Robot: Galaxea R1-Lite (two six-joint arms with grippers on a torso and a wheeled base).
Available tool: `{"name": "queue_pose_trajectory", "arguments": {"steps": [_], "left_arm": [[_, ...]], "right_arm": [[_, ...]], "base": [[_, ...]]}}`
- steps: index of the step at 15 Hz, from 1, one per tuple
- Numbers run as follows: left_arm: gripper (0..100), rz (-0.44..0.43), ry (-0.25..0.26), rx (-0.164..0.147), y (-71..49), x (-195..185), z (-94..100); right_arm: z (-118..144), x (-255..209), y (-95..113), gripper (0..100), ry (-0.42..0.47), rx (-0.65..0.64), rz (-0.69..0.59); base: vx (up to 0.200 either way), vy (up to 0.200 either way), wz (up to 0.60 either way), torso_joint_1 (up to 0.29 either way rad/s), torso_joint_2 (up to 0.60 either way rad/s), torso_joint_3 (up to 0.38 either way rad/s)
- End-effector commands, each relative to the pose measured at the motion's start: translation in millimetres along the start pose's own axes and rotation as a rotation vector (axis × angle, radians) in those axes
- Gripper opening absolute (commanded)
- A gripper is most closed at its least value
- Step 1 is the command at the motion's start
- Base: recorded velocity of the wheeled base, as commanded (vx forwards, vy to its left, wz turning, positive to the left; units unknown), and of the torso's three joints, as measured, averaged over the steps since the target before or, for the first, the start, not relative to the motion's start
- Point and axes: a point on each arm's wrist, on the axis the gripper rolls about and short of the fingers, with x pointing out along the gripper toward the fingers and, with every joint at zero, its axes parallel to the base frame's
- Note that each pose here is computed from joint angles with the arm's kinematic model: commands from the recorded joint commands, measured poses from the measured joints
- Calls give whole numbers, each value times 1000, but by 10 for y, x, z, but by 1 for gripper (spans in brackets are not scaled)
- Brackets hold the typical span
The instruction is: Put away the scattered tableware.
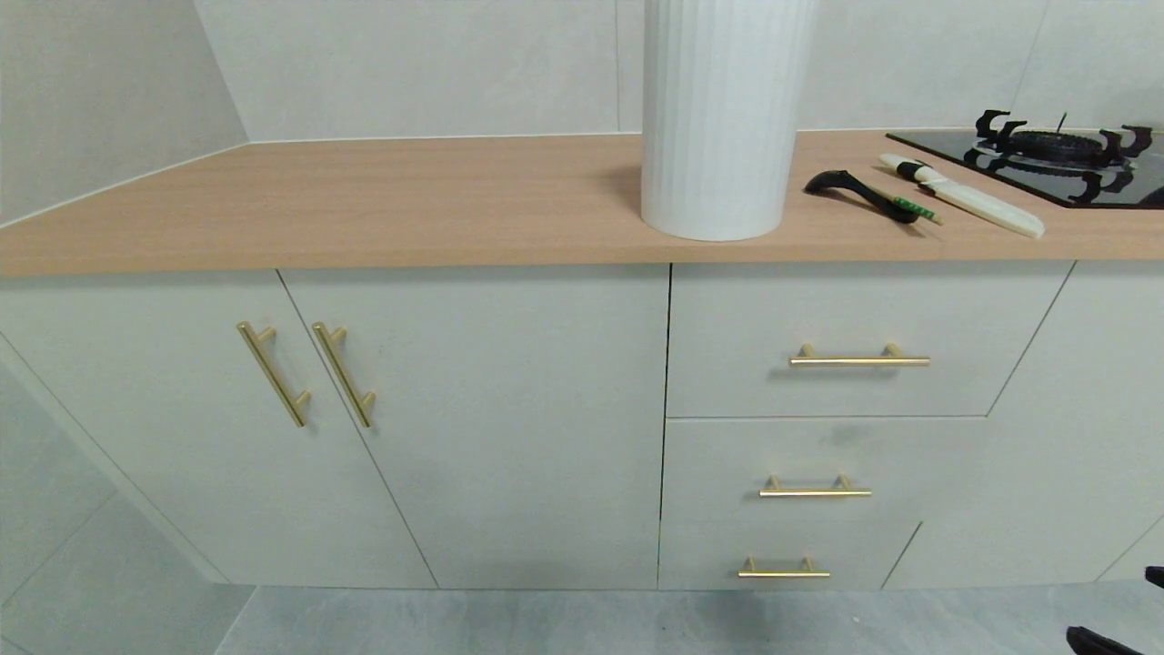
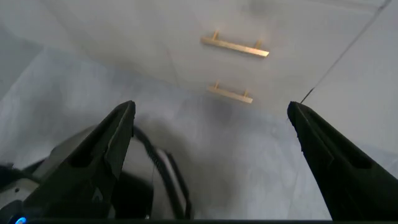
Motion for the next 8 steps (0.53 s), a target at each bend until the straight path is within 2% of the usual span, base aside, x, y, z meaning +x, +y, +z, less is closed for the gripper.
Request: {"name": "queue_pose_trajectory", "arguments": {"steps": [1, 3, 6, 8], "left_arm": [[100, 0, 0, -1, 0, 0, 0], [100, 0, 0, 1, 0, 0, 0], [100, 0, 0, 1, 0, 0, 0], [100, 0, 0, -1, 0, 0, 0]], "right_arm": [[251, 638, -112, 100, 205, 30, 31], [330, 969, -177, 100, 224, 34, 30], [368, 1474, -251, 100, 206, 23, 28], [310, 1833, -264, 100, 252, 12, 7]], "base": [[0, 0, 0, 0, 0, 0], [0, 0, 0, 0, 0, 0], [0, 0, 0, 0, 0, 0], [0, 0, 0, 0, 0, 0]]}}
